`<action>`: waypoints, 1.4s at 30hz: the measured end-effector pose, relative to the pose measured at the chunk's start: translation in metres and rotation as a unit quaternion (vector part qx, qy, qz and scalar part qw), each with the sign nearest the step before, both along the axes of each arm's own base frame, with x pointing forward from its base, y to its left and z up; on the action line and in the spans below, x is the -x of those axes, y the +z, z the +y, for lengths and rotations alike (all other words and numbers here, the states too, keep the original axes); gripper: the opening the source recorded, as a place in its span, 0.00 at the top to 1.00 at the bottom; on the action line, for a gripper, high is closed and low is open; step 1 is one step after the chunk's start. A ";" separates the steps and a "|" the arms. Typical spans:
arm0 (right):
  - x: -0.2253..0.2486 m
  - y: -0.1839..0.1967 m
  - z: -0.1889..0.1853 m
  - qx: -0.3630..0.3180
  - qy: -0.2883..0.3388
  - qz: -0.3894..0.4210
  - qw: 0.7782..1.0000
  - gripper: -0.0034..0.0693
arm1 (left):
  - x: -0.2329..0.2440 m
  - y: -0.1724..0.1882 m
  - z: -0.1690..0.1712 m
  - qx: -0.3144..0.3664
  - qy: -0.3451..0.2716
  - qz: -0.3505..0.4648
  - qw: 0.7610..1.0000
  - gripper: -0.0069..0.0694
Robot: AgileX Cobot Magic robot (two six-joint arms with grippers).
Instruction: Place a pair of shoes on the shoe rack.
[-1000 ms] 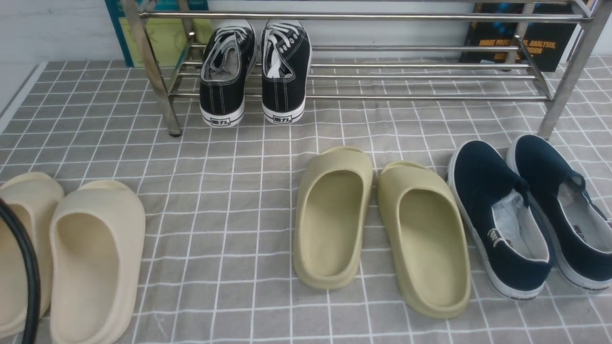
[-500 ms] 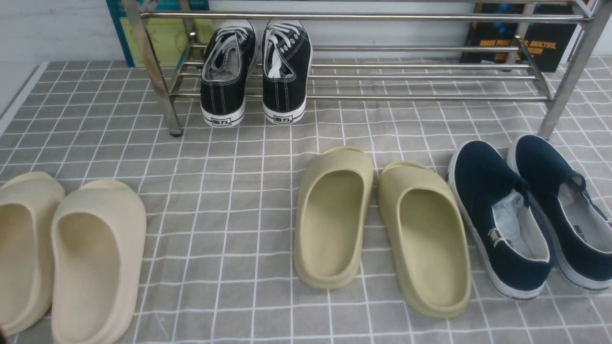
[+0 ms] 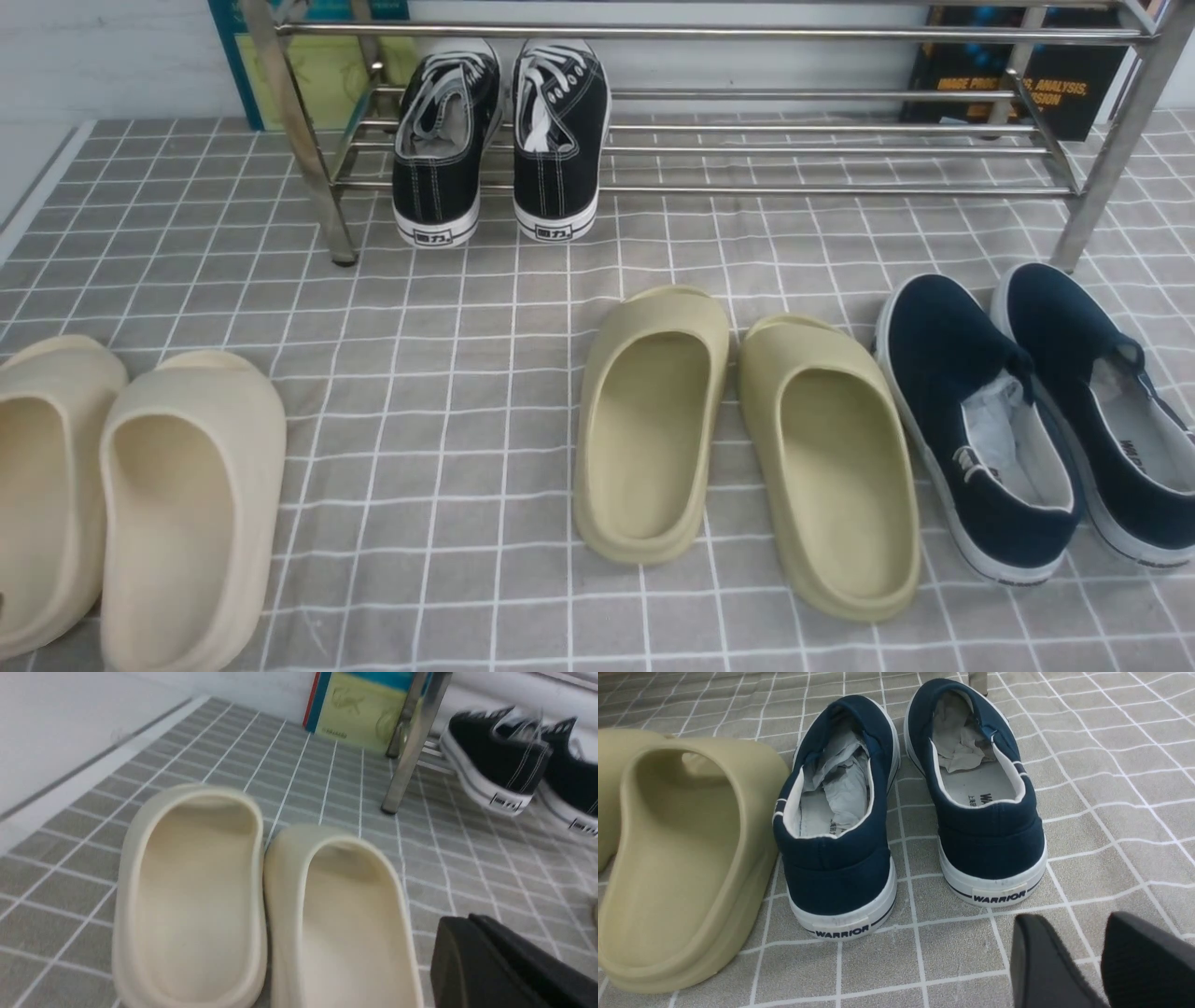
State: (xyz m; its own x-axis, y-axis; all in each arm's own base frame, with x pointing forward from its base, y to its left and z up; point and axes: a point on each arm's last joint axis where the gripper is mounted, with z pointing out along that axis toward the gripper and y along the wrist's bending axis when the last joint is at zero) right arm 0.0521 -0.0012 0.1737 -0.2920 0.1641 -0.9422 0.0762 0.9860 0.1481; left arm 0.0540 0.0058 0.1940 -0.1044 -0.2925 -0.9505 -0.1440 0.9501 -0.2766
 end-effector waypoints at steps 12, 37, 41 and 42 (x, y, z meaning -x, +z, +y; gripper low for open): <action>0.000 0.000 0.000 0.000 0.000 0.000 1.000 0.62 | 0.001 -0.021 0.001 -0.014 0.000 0.072 0.997 0.93; 0.000 0.000 0.000 0.000 0.000 0.000 1.000 0.62 | 0.002 -0.024 -0.001 -0.031 -0.027 0.086 0.995 0.93; 0.000 0.000 0.000 0.000 0.000 0.000 1.000 0.62 | 0.002 -0.024 -0.001 -0.031 -0.027 0.087 0.995 0.93; 0.000 0.000 0.000 0.000 0.000 0.000 1.000 0.62 | 0.002 -0.024 -0.001 -0.031 -0.027 0.088 0.995 0.93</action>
